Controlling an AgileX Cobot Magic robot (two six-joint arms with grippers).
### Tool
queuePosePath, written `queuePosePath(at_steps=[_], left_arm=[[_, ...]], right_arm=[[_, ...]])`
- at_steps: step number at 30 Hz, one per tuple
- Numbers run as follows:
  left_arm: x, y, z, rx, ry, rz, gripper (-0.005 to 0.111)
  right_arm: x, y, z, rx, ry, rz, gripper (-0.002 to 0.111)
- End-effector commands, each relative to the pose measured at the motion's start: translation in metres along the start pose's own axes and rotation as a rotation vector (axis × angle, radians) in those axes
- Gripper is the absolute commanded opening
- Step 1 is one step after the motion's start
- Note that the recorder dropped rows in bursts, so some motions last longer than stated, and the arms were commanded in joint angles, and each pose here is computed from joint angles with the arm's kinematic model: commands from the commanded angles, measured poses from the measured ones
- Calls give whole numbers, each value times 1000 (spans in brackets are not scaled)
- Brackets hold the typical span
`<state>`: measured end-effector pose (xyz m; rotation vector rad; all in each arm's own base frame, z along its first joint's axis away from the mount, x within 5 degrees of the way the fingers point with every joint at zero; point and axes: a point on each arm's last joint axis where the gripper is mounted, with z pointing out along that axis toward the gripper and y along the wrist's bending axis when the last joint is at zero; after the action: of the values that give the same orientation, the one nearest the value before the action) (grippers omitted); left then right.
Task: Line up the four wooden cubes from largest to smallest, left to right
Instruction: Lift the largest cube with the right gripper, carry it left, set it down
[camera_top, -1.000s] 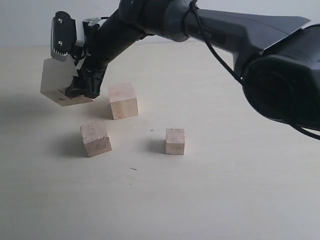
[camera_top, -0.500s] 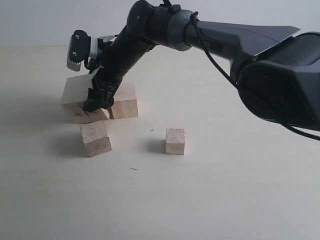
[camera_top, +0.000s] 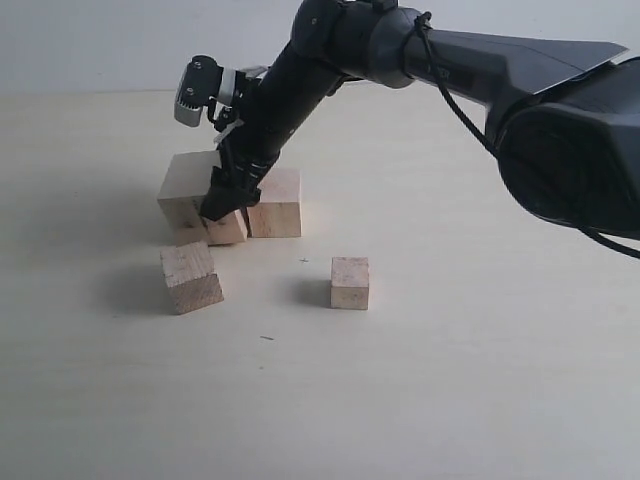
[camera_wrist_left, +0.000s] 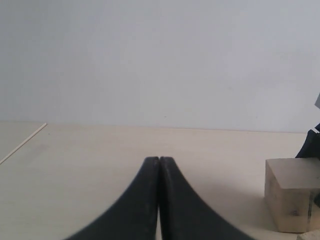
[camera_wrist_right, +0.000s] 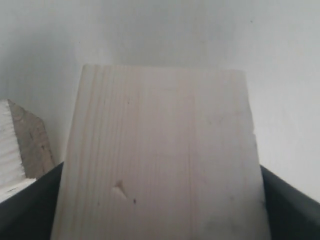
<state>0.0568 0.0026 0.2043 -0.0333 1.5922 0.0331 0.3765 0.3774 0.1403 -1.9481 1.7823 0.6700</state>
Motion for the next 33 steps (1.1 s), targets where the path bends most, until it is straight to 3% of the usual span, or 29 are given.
queuePosePath(at_steps=[1,16,19,28,33], left_arm=[[0,0,0,-1,-8,-6,3],[0,0,0,-1,-8,-6,3],[0,0,0,-1,-8,-6,3],[0,0,0,-1,-8,-6,3],[0,0,0,-1,-8,-6,3]], right_arm=[[-6,-3,-6,39,-31,14,0],[-4,-1,10,43,-28,16,4],[-5,-1,12,67,-20,0,15],[-16,5,12,71,-27,-28,68],[-41,11,-25,93,-77,18,82]])
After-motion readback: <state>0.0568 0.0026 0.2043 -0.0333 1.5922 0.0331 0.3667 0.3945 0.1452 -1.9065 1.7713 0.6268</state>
